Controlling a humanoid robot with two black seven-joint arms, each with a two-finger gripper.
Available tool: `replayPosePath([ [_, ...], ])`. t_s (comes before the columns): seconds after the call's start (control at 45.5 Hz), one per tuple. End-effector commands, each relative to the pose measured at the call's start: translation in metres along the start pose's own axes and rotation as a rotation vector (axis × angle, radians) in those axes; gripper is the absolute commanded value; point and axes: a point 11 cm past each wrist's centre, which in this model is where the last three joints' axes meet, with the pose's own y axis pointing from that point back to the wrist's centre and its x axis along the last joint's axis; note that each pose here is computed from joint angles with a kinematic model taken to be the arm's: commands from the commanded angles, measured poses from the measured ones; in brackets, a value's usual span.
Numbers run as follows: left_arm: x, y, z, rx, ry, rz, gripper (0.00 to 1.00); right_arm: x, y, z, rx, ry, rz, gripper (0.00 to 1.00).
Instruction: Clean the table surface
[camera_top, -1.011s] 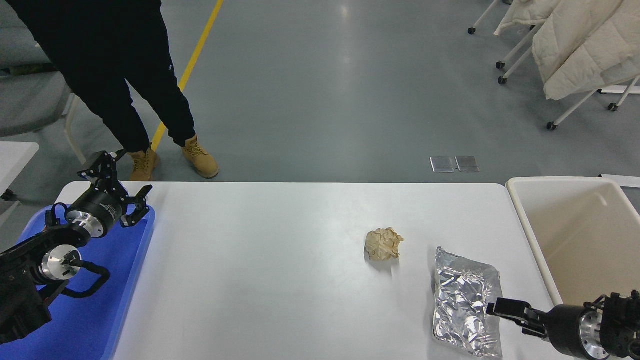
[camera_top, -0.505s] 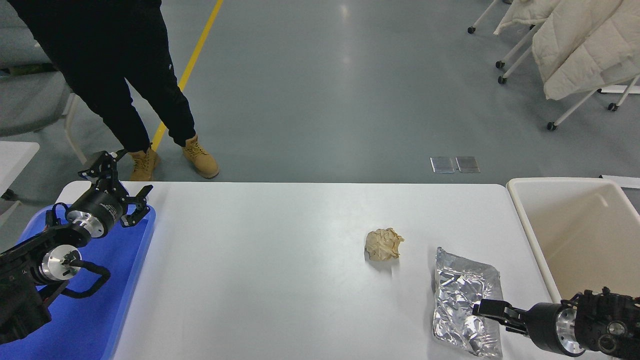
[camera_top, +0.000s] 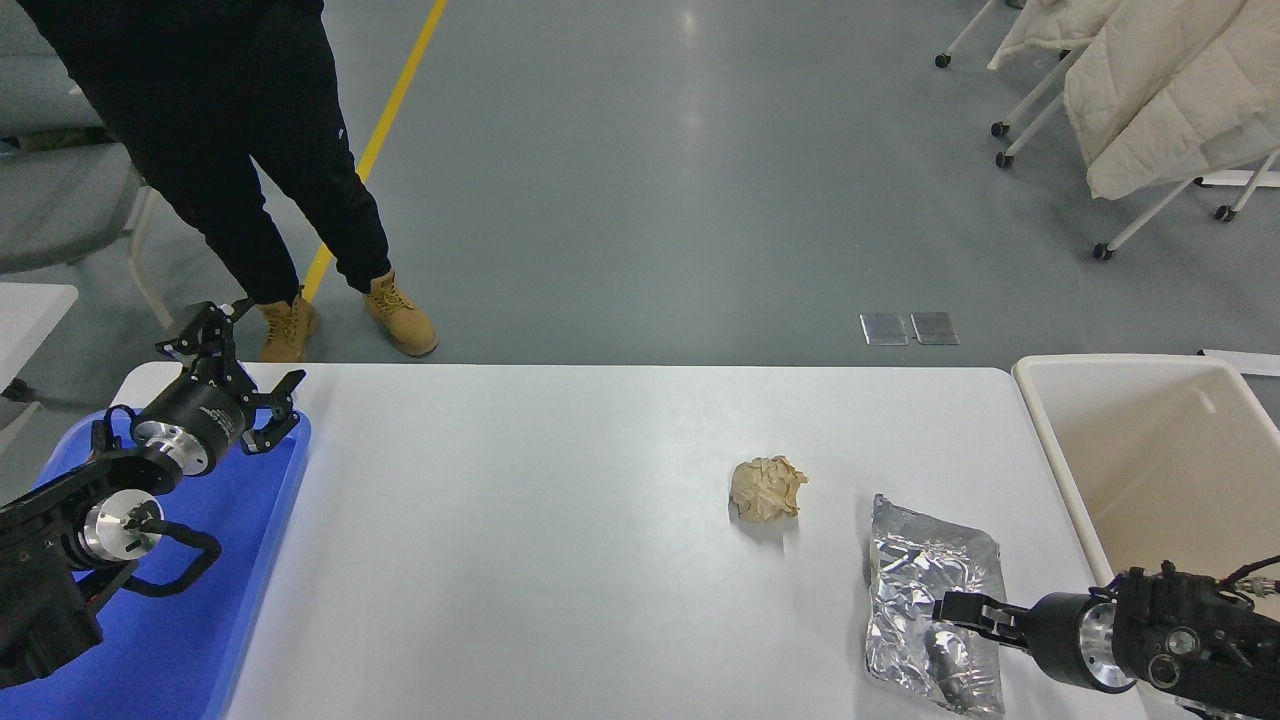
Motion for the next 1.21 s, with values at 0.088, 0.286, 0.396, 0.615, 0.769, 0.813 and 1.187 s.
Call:
replayPosePath([
  [0.088, 0.000, 0.000, 0.000, 0.001, -0.001, -0.001, 1.00, 0.007, 0.011, 0.015, -0.039, 0.011, -0.030, 0.00],
  [0.286, 0.000, 0.000, 0.000, 0.000, 0.000, 0.000, 1.00, 0.011, 0.012, 0.014, -0.034, 0.000, -0.017, 0.00],
  [0.396, 0.000, 0.000, 0.000, 0.000, 0.000, 0.000, 1.00, 0.016, 0.018, 0.016, -0.034, -0.008, -0.005, 0.00],
  [0.615, 0.000, 0.000, 0.000, 0.001, -0.001, -0.001, 1.00, 0.038, 0.050, 0.022, -0.042, -0.012, 0.023, 0.00],
  [0.769, 0.000, 0.000, 0.000, 0.000, 0.000, 0.000, 1.00, 0.063, 0.086, 0.017, -0.023, -0.011, 0.041, 0.00],
  [0.813, 0.000, 0.000, 0.000, 0.000, 0.000, 0.000, 1.00, 0.073, 0.100, 0.013, -0.013, -0.008, 0.052, 0.00],
  [1.187, 0.000, 0.000, 0.000, -0.001, 0.001, 0.000, 1.00, 0.146, 0.252, 0.008, -0.024, -0.006, 0.100, 0.00],
])
